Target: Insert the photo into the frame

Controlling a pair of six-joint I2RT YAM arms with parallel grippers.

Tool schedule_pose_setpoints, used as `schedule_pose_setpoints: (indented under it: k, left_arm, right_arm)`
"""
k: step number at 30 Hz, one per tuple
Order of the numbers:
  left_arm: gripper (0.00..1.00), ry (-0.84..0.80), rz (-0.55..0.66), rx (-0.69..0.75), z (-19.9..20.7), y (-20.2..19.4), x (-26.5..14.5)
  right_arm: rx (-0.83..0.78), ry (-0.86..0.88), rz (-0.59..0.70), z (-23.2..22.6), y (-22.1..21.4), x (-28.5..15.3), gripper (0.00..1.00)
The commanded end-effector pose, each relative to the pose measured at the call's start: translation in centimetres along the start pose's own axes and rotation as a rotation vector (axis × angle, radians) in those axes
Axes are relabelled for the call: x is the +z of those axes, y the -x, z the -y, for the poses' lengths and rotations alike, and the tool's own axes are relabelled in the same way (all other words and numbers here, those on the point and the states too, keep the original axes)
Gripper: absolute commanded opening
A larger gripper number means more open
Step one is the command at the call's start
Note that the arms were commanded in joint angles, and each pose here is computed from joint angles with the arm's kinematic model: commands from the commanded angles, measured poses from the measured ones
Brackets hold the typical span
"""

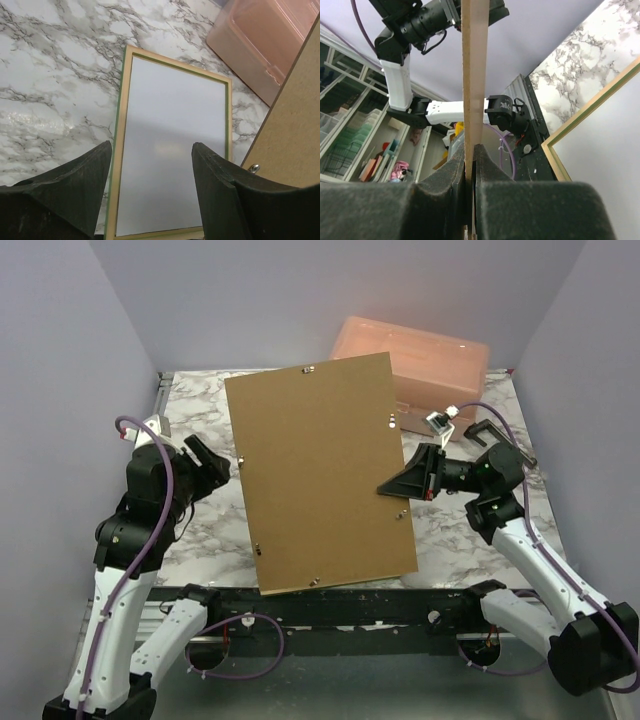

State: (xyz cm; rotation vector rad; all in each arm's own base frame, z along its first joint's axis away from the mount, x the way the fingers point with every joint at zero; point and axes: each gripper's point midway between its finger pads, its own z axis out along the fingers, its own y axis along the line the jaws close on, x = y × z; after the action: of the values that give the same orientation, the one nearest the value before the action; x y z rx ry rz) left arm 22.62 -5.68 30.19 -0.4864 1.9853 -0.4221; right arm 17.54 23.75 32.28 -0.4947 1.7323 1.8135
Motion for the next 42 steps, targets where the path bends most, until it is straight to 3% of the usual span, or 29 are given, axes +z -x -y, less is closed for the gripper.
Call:
schedule_pose_setpoints:
  k: [1, 9, 18, 28, 33, 42]
  left_arm:
    - [0.66, 0.049, 0.016, 0.012, 0.1, 1.7, -0.3]
    - [0.63, 0.056, -0.044, 0.058, 1.1, 0.6, 0.7]
    - [0.63, 0.157, -0.124, 0.201, 2.3, -0.9, 1.7]
    - [0.72, 0.223, -0.176, 0.224, 0.1, -2.6, 2.4]
    - [0.72, 0.292, -0.203, 0.178, -2.1, -2.8, 2.8]
    - [0.72, 0.206, -0.288, 0.087, -3.4, -5.9, 4.8]
  right_arm:
    - [-0.086, 0.066, 0.017, -2.1, 0.6, -0.1, 0.01]
    - [-0.076, 0.035, 0.092, -1.6, 1.5, 0.0, 0.01]
    - [-0.089, -0.049, 0.077, 0.0, 1.4, 0.0, 0.01]
    - [-0.057, -0.084, 0.080, 1.6, 0.7, -0.1, 0.01]
    - [-0.047, -0.092, 0.078, 2.0, 0.4, -0.2, 0.01]
    - [0.021, -0.113, 0.031, 4.4, -0.9, -0.1, 0.01]
